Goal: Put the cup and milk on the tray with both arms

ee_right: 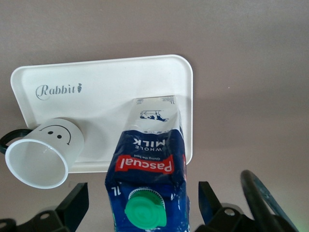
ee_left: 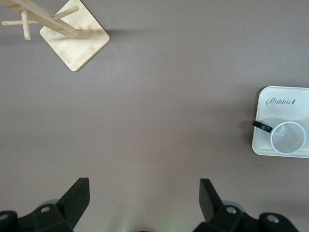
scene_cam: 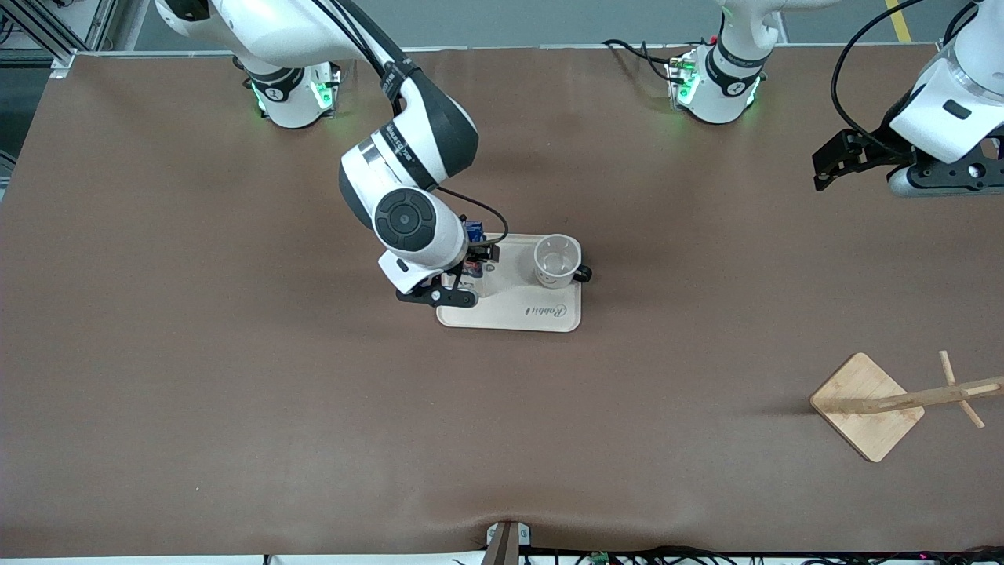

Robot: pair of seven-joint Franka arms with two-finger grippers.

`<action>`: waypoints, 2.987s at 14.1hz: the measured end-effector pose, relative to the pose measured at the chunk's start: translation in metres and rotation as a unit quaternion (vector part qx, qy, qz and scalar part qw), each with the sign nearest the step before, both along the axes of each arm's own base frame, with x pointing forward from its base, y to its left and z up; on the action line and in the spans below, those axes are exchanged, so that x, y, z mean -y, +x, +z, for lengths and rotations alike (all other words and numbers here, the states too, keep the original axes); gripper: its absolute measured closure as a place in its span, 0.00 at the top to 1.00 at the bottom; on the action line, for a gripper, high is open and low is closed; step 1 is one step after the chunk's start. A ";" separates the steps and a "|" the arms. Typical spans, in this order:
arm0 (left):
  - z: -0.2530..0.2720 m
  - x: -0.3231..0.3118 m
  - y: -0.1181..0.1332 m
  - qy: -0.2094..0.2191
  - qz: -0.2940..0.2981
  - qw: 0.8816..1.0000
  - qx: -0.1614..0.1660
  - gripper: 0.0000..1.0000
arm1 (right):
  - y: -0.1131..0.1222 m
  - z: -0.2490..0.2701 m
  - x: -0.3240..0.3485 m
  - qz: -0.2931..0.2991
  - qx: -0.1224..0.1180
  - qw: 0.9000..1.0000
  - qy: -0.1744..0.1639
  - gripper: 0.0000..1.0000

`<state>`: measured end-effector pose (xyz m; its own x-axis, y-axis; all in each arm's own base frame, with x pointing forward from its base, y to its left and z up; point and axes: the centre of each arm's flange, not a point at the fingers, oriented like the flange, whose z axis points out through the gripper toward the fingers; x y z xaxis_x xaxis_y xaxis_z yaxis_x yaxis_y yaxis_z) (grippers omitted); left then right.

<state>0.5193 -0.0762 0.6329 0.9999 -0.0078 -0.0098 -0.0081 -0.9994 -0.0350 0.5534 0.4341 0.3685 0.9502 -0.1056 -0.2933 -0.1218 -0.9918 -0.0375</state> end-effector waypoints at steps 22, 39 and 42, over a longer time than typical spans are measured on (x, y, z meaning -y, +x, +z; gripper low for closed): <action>0.002 0.018 -0.004 0.004 -0.016 1.000 0.006 1.00 | 0.007 0.280 0.432 -0.049 0.085 0.994 -0.036 1.00; 0.015 -0.009 -0.003 0.003 0.010 1.000 0.008 1.00 | -0.025 0.280 0.482 0.017 0.128 0.992 -0.019 1.00; 0.014 -0.009 -0.002 0.003 0.010 1.000 0.007 1.00 | -0.035 0.272 0.484 0.020 0.124 0.992 -0.020 1.00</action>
<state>0.5178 -0.0673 0.6470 0.9999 0.0115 0.0033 0.0116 -0.9991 -0.0414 0.5181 -0.0494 0.6404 0.9962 -0.0739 -0.0458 -0.0750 -0.9969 -0.0225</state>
